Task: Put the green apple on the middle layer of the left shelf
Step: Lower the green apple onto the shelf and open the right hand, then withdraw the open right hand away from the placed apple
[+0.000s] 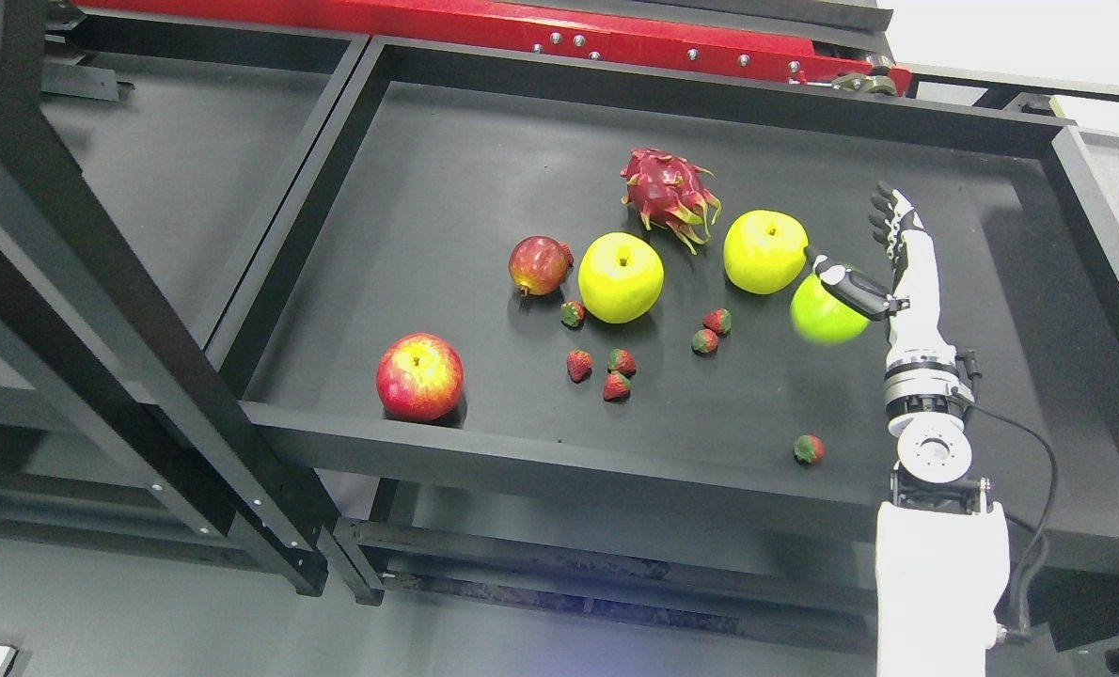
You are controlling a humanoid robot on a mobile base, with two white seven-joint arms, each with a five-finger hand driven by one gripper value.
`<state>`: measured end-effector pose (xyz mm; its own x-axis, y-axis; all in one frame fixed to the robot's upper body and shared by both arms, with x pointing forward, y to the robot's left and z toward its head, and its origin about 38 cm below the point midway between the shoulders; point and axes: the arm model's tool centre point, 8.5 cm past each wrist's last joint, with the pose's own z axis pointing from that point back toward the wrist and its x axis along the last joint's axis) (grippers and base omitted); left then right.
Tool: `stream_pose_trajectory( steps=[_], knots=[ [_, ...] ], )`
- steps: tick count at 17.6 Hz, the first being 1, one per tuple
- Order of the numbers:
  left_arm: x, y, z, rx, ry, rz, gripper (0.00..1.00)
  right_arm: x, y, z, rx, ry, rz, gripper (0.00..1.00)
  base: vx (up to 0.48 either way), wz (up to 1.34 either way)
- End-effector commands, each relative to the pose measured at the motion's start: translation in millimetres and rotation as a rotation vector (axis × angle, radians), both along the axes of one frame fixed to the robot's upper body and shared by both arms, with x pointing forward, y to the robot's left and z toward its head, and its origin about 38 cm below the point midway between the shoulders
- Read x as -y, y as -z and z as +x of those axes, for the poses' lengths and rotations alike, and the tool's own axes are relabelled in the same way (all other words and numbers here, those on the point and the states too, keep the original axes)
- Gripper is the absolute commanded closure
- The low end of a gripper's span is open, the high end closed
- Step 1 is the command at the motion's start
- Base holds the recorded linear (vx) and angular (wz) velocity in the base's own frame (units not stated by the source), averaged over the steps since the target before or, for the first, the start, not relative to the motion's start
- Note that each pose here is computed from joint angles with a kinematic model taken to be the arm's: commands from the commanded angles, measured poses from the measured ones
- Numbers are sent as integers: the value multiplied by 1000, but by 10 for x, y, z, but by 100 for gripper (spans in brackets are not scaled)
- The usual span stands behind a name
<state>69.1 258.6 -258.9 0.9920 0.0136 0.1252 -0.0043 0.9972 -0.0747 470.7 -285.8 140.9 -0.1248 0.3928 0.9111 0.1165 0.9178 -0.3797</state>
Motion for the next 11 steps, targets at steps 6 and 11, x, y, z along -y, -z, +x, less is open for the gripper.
stream_pose_trajectory(
  steps=[6, 11],
  knots=[
    [-113, -9, 0, 0, -2, 18, 0, -49, 157, -47, -27, -38, 55, 0, 72, -21],
    [-112, -9, 0, 0, -1, 17, 0, -42, 396, -312, -26, -55, 110, 0, 31, -1]
  ],
)
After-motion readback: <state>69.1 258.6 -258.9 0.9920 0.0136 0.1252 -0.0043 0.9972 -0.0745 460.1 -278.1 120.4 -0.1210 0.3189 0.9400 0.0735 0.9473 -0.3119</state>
